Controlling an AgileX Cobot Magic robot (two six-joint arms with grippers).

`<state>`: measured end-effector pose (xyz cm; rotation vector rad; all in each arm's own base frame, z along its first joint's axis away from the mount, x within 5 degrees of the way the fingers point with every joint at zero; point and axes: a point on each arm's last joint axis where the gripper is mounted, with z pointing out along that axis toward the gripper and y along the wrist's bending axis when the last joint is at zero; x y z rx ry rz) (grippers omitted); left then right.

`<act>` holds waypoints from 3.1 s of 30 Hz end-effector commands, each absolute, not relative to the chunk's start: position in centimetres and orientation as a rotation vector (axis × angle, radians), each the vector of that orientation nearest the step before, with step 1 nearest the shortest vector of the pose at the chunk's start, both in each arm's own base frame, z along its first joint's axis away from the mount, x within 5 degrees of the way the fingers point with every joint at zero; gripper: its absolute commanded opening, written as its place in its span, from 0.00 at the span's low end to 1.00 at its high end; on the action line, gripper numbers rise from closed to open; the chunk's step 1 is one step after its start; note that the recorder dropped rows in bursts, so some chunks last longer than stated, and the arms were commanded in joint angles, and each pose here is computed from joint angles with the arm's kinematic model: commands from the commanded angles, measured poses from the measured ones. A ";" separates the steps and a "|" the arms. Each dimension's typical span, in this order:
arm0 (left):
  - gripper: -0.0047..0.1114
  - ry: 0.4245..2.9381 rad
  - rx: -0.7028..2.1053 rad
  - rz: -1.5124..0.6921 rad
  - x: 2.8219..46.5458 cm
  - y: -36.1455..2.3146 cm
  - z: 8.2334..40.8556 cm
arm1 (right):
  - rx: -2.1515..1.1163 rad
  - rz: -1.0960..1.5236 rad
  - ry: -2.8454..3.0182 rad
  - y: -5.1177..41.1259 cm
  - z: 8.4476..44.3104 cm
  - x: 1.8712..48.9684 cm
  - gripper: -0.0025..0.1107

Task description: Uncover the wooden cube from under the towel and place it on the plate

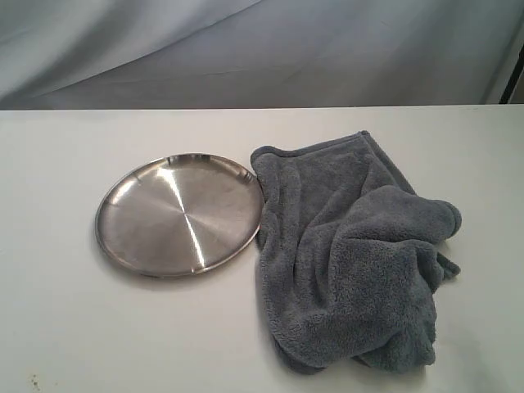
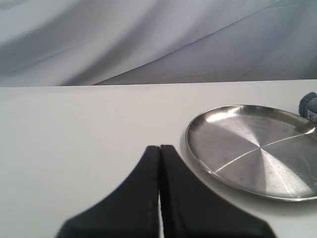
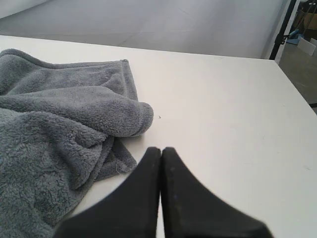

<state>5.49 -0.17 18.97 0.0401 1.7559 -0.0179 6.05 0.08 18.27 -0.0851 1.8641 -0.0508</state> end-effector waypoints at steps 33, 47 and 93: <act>0.04 1.749 0.031 -0.022 5.5 -0.2 18.9 | 0.154 0.098 1.383 -0.4 22.5 6.3 0.02; 0.04 1.749 0.031 -0.022 5.5 -0.2 18.9 | 0.137 0.272 0.975 0.1 28.6 4.6 0.02; 0.04 1.749 0.031 -0.022 5.5 -0.2 18.9 | -1.055 0.452 2.467 18.9 23.6 22.6 0.02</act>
